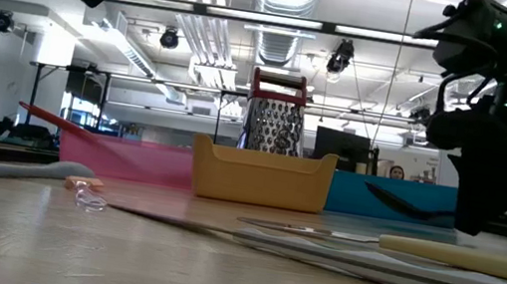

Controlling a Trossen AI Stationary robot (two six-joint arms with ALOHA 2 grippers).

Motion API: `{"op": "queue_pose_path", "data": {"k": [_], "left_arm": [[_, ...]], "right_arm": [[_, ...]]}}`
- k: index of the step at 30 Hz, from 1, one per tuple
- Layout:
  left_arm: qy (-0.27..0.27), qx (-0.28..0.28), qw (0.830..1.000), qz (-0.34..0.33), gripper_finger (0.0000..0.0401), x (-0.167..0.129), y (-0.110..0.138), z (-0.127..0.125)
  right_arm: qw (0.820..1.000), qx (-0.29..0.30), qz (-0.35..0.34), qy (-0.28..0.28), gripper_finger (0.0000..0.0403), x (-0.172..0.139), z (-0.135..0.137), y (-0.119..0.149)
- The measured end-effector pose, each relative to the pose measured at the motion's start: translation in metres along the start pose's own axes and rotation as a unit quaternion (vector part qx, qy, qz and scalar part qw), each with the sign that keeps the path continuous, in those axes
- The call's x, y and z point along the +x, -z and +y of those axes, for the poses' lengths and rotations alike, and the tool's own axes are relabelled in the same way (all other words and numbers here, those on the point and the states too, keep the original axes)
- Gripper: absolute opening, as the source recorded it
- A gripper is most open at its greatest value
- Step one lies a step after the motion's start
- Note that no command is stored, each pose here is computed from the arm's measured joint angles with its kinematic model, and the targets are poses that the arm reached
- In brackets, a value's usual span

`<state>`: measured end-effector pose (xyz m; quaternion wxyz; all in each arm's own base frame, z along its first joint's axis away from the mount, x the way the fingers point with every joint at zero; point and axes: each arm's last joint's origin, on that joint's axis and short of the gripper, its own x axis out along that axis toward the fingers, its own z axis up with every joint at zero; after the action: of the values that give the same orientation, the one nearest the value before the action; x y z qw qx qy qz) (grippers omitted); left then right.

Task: Pick & Place Kitchen Items
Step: Put the left black serving spoon into the red bin

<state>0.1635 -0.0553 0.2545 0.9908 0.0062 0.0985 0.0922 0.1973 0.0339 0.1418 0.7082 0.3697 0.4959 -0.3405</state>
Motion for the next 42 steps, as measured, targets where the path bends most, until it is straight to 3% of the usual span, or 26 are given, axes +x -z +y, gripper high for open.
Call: {"op": "queue_pose_path", "data": {"k": [11,19,27,42], "left_arm": [[0.000,0.000,1.000,0.001,0.0090,0.000,0.000,0.000],[0.000,0.000,1.000,0.001,0.0090,0.000,0.000,0.000],[0.000,-0.001,1.000,0.000,0.0090,0.000,0.000,0.000],[0.000,-0.002,1.000,0.000,0.0090,0.000,0.000,0.000]], "right_arm": [[0.999,0.009,-0.020,-0.028,0.0058,-0.012,0.000,-0.002],[0.993,0.015,-0.065,-0.092,0.0058,-0.040,-0.004,-0.004],[0.978,0.007,-0.149,-0.145,0.0058,-0.071,-0.013,-0.003],[0.940,-0.055,-0.292,-0.165,0.0058,-0.099,-0.018,0.007]]}}
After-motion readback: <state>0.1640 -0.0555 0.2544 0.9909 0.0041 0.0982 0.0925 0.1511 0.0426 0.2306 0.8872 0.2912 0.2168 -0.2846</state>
